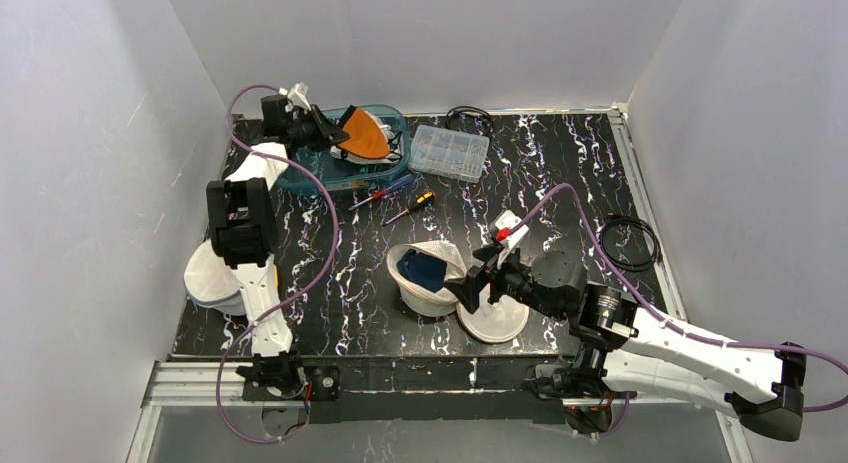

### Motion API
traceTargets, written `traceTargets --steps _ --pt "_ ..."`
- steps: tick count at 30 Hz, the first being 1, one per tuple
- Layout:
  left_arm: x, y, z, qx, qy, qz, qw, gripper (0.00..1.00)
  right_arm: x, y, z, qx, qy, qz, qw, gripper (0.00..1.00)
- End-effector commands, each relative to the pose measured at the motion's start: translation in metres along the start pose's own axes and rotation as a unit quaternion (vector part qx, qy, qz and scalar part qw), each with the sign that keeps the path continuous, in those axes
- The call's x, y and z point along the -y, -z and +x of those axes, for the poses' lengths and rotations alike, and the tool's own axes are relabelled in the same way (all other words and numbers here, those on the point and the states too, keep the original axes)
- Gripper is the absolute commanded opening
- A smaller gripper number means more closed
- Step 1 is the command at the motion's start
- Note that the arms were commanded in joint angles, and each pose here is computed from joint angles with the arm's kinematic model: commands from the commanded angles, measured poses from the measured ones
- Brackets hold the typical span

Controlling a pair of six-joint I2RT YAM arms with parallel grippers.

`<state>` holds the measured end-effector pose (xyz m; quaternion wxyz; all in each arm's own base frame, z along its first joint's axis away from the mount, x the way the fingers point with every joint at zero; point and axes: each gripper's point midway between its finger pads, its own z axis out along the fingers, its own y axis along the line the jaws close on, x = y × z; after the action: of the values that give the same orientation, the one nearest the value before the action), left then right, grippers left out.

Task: Unzip the laundry bag and remove the bra
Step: Place the bra in the bin.

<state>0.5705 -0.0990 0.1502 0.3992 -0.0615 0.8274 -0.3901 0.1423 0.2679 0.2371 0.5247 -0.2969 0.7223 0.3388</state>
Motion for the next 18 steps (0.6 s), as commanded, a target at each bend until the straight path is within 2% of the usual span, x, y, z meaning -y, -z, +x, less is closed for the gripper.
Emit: traceTargets --steps 1,2,5,8,12,18 --pt "-0.008 0.004 -0.013 0.008 -0.004 -0.034 0.999 0.0 0.002 0.001 -0.014 0.028 0.004 0.008 1.0 0.97" --pt "-0.012 0.003 -0.01 0.001 -0.001 -0.044 0.999 0.07 0.004 0.001 -0.013 0.028 0.005 0.011 1.0 0.97" --pt "-0.02 0.004 -0.006 -0.009 -0.002 -0.063 0.998 0.41 0.005 0.0 -0.013 0.029 0.007 0.015 0.999 0.97" --pt "-0.016 0.012 -0.012 0.0 -0.014 -0.075 0.997 0.57 0.004 -0.003 -0.013 0.025 0.012 0.012 1.0 0.97" --pt "-0.004 0.03 -0.026 0.024 -0.029 -0.094 0.995 0.66 -0.001 -0.006 -0.015 0.025 0.013 0.002 1.0 0.97" --pt "0.013 0.072 -0.046 0.066 -0.045 -0.17 0.982 0.65 -0.004 -0.008 -0.015 0.028 0.006 -0.003 1.0 0.97"
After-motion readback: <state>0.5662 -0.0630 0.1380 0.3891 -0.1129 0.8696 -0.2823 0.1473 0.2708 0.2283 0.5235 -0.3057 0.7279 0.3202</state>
